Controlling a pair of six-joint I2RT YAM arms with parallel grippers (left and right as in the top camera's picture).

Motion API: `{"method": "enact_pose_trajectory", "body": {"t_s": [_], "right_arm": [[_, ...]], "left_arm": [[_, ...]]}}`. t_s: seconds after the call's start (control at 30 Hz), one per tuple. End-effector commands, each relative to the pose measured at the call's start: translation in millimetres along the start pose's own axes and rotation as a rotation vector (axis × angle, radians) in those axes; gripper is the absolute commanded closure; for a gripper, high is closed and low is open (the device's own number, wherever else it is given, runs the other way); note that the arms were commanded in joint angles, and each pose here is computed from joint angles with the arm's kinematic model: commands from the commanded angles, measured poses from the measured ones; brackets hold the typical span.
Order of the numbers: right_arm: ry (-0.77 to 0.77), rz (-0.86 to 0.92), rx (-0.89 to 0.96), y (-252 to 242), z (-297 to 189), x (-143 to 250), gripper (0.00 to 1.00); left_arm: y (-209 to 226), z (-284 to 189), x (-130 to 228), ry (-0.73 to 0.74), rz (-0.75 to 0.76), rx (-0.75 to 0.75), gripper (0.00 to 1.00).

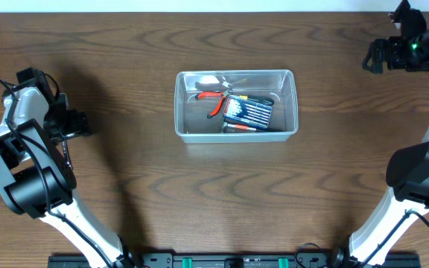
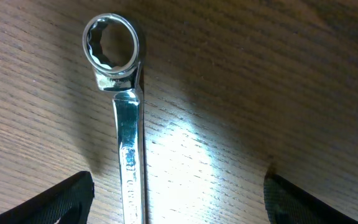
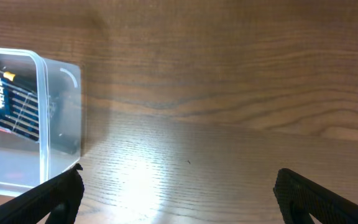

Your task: Pack container

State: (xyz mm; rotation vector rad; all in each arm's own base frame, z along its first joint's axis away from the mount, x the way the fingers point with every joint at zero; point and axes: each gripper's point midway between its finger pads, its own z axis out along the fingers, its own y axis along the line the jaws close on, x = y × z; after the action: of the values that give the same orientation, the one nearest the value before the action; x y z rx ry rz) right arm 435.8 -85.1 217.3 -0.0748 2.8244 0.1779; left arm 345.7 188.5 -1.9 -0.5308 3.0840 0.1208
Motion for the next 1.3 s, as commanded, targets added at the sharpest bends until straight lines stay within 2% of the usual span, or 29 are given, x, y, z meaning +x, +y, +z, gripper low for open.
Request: {"method": "enact_pose_trajectory", "body": {"t_s": [0.0,0.07,0.2,0.33,0.77,1.07,1.27], "right_arm": [[0.02,0.022,-0.003,-0.6,4.0,3.1,0.01],[0.031,0.025,-0.006,0.1,3.9,5.9,0.01],[0.047,0.028,-0.011,1.4,3.7,9.8,0.01],[0.054,0.03,-0.013,1.9,3.6,11.6,0.01],[0.061,0.031,-0.015,2.4,3.5,13.2,0.01],[0.074,0.034,-0.019,3.5,3.3,16.5,0.01],[0.079,0.035,-0.021,3.9,3.2,17.6,0.01]], "left_arm": [[11.3,22.2,24.6,0.103,0.017,-0.073,0.13],[11.3,22.3,24.3,0.102,0.017,-0.073,0.14],[11.3,22.3,24.3,0.102,0.017,-0.073,0.32],[11.3,22.3,24.3,0.102,0.017,-0.073,0.41],[11.2,22.2,24.9,0.104,0.017,-0.073,0.57],[10.7,22.5,23.8,0.099,0.016,-0.067,0.57],[0.4,27.0,20.2,0.066,0.014,0.045,0.56]]}}
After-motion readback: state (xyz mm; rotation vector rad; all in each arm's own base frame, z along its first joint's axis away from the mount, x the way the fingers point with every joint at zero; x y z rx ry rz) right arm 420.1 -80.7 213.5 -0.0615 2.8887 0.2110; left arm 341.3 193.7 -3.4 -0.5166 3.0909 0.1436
